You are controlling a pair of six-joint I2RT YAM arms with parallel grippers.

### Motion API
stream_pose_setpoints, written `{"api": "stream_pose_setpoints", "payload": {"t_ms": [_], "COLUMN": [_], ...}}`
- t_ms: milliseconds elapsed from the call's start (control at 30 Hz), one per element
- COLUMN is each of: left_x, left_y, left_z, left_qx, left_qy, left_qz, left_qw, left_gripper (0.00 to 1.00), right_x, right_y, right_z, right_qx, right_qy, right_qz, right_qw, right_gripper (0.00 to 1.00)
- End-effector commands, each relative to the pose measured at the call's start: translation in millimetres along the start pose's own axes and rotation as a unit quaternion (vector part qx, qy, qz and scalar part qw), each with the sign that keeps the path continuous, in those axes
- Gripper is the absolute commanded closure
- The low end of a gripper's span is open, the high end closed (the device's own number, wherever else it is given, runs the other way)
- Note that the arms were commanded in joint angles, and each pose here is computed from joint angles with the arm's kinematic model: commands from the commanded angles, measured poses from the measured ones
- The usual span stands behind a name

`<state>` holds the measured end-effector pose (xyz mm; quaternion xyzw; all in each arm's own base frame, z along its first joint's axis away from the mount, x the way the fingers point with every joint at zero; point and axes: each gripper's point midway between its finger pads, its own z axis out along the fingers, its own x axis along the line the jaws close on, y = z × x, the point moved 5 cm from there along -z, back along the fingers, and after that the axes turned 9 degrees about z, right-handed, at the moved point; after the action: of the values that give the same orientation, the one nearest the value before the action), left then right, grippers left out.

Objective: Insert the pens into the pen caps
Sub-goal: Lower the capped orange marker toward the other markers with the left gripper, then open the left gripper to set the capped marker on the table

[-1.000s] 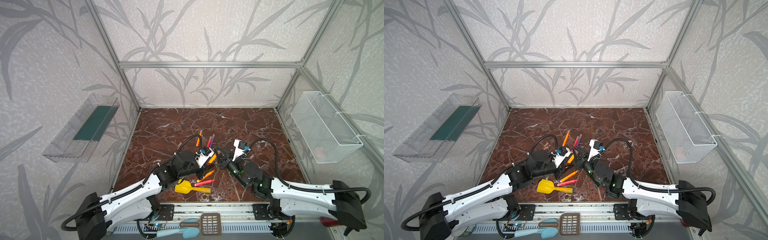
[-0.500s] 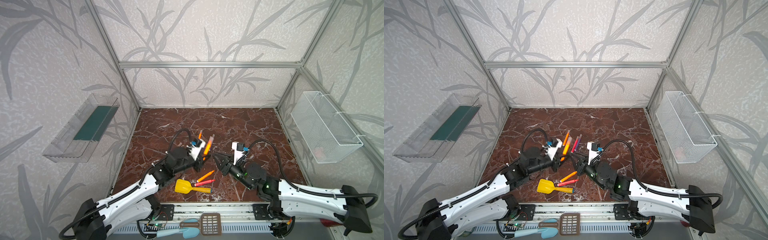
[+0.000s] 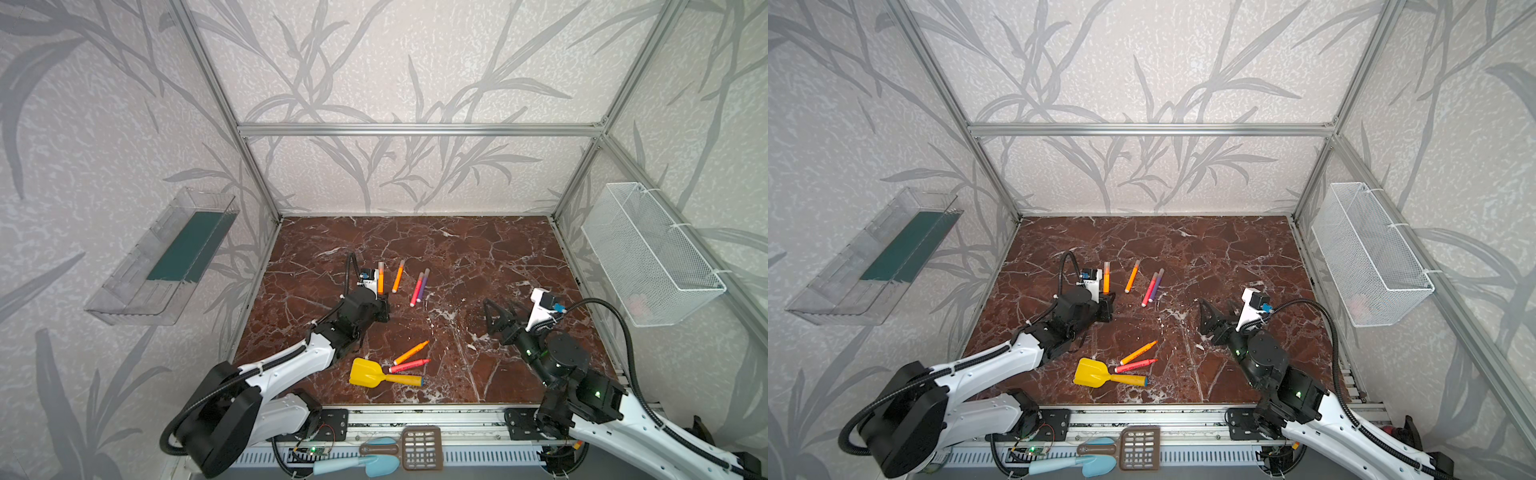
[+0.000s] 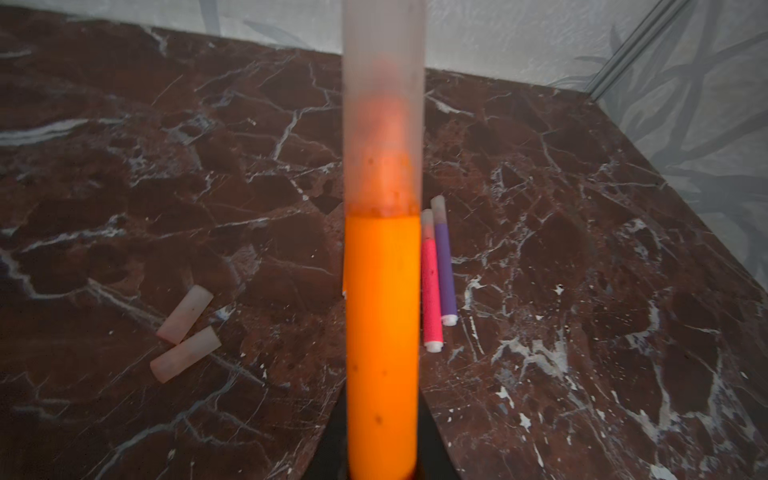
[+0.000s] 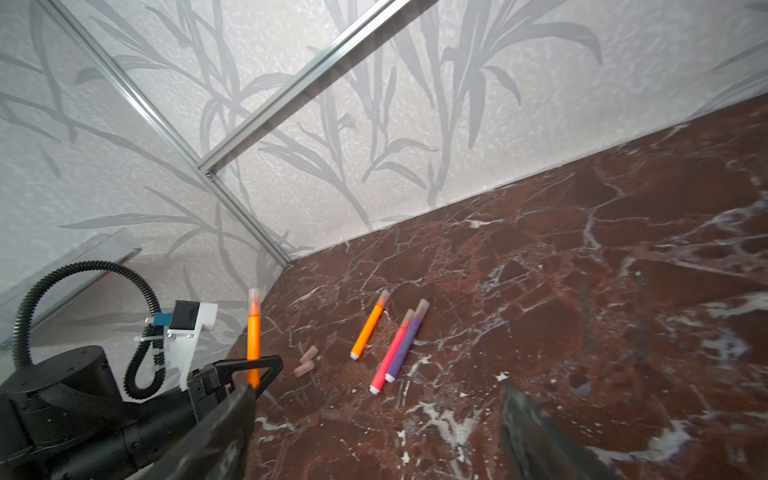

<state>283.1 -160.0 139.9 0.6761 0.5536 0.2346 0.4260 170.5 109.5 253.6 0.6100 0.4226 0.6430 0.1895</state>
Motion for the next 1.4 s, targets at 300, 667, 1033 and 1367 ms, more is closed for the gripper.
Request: {"api": "stream_pose_setpoints", "payload": {"t_ms": [300,667,1033,1367], "left_x": [11,20,16,14], "left_y": [-18,-22,-23,-7], "left_z": [64,87,117,110], "left_qx": [0.109,0.163,0.199,0.186], "left_qy": [0.0,0.026,0.013,0.007], "left_qz": [-0.07,-0.072,-0.067,-0.056], "left_qw": [0.992,0.984,0.978,0.981], "left_gripper": [1.0,1.0,1.0,0.64], "right_x": [-77,-138,-139,-138], "right_y": [4,4,-3,-3], "right_z": [35,48,53,50], "right_qx": [-0.017,-0.023,-0.002,-0.008], "right_qy": [-0.192,-0.297,-0.293,-0.286], "right_qz": [-0.104,-0.06,-0.061,-0.058], "right_qw": [0.976,0.953,0.954,0.956], "right_gripper": [0.05,0.07,0.07,0.07]}}
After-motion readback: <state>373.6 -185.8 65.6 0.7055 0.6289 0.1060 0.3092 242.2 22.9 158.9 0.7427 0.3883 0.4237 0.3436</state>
